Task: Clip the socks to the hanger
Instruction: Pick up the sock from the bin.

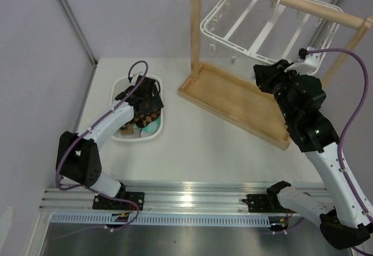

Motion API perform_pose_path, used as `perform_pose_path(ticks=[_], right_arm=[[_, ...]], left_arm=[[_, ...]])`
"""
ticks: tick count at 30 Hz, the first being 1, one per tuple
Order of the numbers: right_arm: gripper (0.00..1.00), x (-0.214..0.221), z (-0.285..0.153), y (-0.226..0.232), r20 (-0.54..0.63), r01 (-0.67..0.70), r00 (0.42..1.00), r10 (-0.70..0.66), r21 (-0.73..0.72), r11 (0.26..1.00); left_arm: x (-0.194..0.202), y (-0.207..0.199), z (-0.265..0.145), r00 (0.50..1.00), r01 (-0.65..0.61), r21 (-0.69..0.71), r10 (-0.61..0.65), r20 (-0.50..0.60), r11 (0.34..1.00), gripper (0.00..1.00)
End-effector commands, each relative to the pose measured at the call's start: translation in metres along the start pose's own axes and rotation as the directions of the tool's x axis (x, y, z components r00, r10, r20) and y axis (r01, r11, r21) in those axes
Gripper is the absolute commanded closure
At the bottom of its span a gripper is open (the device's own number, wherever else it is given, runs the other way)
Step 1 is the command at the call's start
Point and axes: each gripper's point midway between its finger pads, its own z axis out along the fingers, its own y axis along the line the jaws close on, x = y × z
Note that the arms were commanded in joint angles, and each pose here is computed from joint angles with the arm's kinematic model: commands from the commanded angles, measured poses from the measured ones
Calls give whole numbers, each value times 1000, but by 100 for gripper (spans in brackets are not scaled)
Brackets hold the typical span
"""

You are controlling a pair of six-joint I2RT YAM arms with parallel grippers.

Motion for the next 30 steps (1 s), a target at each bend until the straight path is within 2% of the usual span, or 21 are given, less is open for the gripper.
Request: perform_pose_path(ticks=[1, 4, 8, 12, 16, 27, 30], right_arm=[[100, 2, -2, 8, -6, 9, 1000, -10, -49, 999], [100, 4, -2, 9, -14, 10, 1000, -11, -58, 998], [100, 4, -3, 12, -14, 8, 1000, -9, -74, 997], [100, 4, -4, 14, -15, 7, 1000, -9, -84, 996], [100, 6, -3, 14, -21, 5, 1000, -7, -86, 996], [100, 10, -1, 16, -36, 6, 999, -10, -97, 995], [100, 9, 0, 16, -32, 9, 999, -12, -94, 996]], left_arm=[[-6, 29, -4, 980, 193, -38, -191, 58, 980, 20], [-5, 58, 3, 947, 315, -62, -311, 77, 947, 22], [4, 75, 10, 915, 400, -85, -394, 83, 913, 27], [6, 83, 19, 902, 430, -96, -423, 80, 898, 38], [6, 87, 26, 890, 454, -104, -447, 86, 885, 43], [2, 92, 33, 859, 510, -107, -500, 108, 853, 44], [8, 98, 34, 853, 521, -122, -509, 117, 845, 41]])
